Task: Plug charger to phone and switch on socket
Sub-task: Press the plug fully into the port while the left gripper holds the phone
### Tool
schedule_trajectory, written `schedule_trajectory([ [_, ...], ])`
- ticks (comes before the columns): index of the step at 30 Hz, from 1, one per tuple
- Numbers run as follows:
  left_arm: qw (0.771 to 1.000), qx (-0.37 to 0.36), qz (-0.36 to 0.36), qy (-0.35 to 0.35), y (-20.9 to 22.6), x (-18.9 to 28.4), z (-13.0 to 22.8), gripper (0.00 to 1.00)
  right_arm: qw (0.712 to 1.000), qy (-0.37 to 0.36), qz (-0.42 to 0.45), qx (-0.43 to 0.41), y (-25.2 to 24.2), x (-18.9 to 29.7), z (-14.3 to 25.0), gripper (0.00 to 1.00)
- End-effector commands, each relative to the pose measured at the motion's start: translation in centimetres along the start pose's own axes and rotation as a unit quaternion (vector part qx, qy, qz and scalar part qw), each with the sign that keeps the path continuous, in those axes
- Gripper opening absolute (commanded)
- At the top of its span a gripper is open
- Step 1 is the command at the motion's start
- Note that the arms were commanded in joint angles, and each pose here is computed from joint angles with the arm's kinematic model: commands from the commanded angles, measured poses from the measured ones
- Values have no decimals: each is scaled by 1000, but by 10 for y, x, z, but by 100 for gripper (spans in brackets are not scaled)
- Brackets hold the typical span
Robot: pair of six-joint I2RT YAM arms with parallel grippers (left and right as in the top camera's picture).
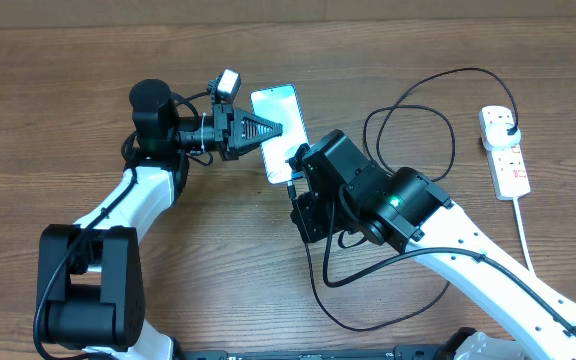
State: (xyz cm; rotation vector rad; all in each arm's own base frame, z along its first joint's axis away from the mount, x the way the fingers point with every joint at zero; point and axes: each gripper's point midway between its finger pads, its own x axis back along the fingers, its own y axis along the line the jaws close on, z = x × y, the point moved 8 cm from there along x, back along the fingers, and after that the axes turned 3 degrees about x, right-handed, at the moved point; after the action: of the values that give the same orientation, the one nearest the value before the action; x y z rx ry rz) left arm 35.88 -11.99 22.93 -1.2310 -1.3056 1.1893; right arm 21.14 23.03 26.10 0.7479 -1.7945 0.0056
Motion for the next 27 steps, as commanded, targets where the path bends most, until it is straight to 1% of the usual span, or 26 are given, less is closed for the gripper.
schedule_trajectory([
  [1,999,-39,7,28,-7,-3,3,4,1000,-8,4,4,-1,2,-5,4],
  [16,998,-46,9,32,-7,-2,4,4,1000,1,7,0,-2,2,-2,4],
  [27,998,-46,10,37,-7,-2,5,4,1000,-20,0,-2,0,2,-9,4],
])
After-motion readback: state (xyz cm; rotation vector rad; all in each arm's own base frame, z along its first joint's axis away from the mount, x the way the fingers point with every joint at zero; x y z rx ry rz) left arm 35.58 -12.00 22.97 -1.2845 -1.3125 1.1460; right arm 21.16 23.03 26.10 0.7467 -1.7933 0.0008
